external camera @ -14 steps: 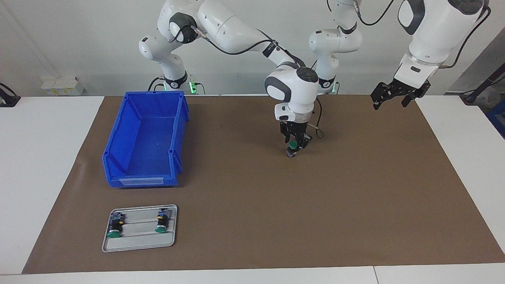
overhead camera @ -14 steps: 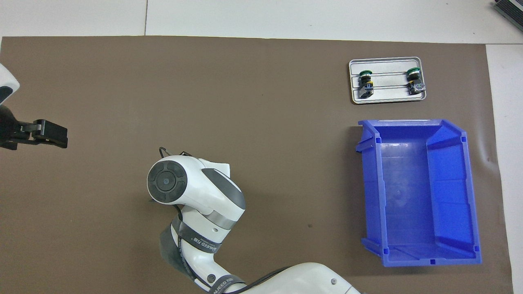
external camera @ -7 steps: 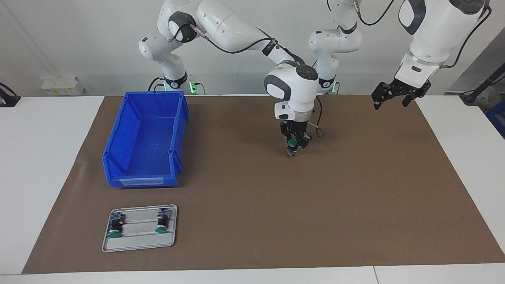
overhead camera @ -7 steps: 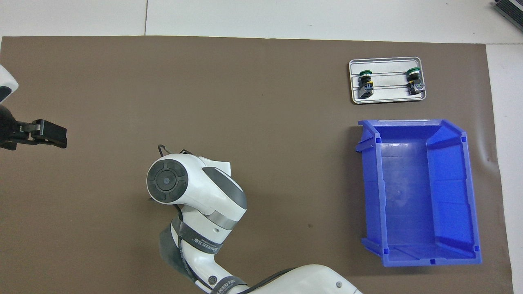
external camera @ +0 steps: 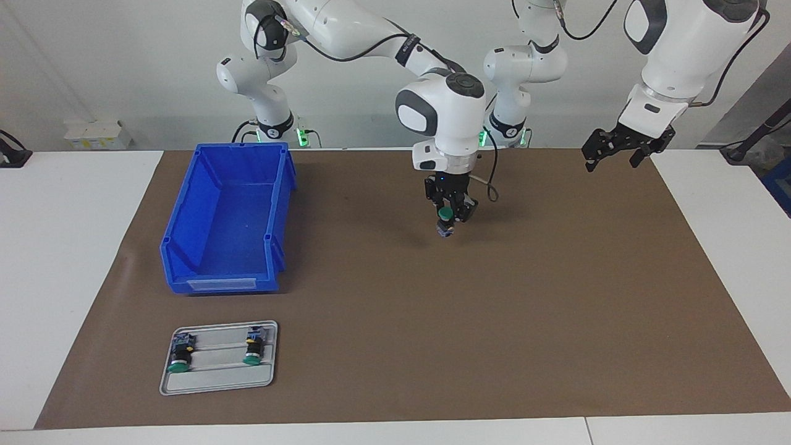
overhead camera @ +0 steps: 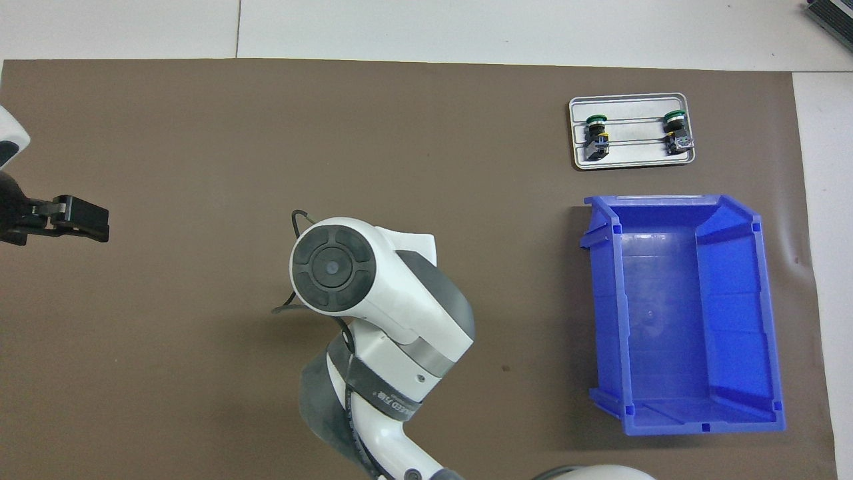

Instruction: Place and press button with both arms

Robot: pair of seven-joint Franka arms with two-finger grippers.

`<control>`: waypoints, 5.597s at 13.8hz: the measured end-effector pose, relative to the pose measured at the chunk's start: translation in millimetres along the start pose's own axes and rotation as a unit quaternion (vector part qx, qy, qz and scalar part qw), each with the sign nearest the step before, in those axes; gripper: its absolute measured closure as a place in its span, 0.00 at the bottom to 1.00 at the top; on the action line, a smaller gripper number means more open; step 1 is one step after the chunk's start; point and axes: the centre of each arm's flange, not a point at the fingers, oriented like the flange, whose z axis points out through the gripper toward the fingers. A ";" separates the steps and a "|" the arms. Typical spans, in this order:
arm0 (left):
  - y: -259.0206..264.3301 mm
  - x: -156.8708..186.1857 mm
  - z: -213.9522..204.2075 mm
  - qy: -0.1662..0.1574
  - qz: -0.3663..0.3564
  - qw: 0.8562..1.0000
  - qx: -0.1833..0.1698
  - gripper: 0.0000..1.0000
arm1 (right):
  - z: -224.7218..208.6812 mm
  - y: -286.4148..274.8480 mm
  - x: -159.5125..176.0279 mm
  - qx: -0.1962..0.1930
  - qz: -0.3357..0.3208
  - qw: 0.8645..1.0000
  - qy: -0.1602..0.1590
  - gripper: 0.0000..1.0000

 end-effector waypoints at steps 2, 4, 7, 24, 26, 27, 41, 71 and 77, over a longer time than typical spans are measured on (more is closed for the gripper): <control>0.0 0.0 0.0 0.000 0.000 1.000 0.000 0.00 | -11.9 31.8 29.8 -0.018 -0.040 0.999 0.001 0.61; 0.0 0.0 0.0 0.000 0.000 1.000 0.000 0.00 | -19.9 66.4 59.7 -0.049 -0.084 0.995 -0.004 0.61; 0.0 -0.1 -0.2 0.000 0.000 1.000 0.000 0.00 | -36.0 116.1 120.4 -0.063 -0.141 0.988 -0.011 0.61; 0.0 -0.2 -0.2 0.000 0.000 1.000 0.000 0.00 | 17.1 296.6 357.8 -0.030 -0.386 0.921 -0.047 0.61; 0.0 -0.2 -0.2 0.000 0.000 1.000 0.000 0.00 | 39.4 296.4 364.5 -0.028 -0.400 0.915 -0.045 0.61; 0.0 -0.2 -0.2 0.000 0.000 1.000 0.000 0.00 | 50.0 298.3 368.3 -0.029 -0.409 0.911 -0.049 0.61; 0.0 -0.2 -0.2 0.000 0.000 1.000 0.000 0.00 | 116.4 320.6 361.5 -0.017 -0.427 0.903 -0.054 0.54; 0.0 -0.3 -0.3 0.000 0.000 1.000 0.000 0.00 | -171.4 294.2 376.5 -0.011 -0.313 0.949 -0.040 0.00; 0.0 -0.3 -0.3 0.000 0.000 1.000 0.000 0.00 | -169.5 295.2 375.4 -0.014 -0.313 0.949 -0.045 0.00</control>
